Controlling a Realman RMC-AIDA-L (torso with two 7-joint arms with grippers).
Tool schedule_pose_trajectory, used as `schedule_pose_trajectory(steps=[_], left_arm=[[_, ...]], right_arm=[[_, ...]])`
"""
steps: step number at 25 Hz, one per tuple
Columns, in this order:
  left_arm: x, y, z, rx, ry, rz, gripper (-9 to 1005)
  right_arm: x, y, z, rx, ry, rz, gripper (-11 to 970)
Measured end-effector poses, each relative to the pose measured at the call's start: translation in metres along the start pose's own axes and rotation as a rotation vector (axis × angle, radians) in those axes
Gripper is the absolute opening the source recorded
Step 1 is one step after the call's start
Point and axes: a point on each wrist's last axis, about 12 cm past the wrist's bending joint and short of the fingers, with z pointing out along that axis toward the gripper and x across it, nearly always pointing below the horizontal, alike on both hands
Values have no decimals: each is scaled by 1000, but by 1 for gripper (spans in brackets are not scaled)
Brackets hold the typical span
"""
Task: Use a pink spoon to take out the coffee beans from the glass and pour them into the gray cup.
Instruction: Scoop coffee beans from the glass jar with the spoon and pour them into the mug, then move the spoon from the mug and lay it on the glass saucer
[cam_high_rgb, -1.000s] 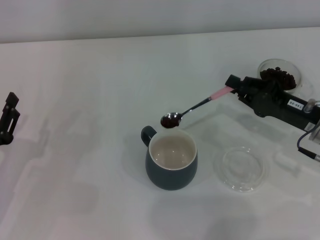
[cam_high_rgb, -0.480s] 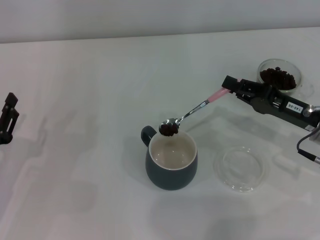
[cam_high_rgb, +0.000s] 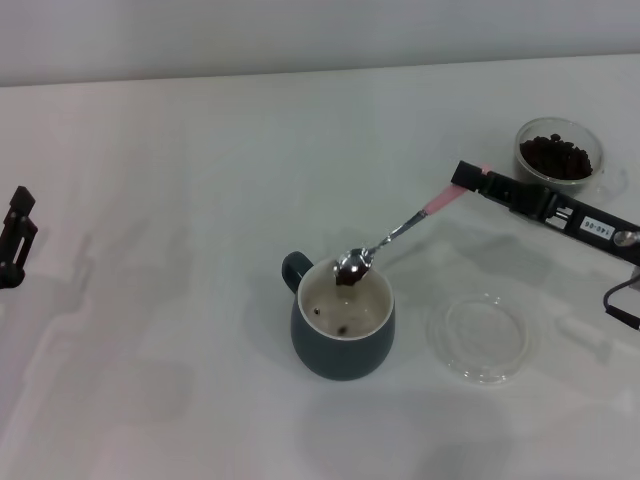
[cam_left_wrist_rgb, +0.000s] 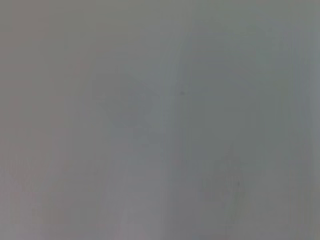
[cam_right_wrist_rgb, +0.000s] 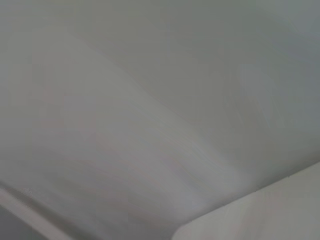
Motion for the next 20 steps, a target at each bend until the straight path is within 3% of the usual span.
schedule_pose_trajectory(steps=[8, 20], left_arm=[[0, 0, 0, 0, 0, 0, 519], [0, 0, 0, 2, -1, 0, 518]], right_arm=[[3, 5, 1, -48, 29, -108, 154], [-5, 16, -5, -138, -1, -105, 154]])
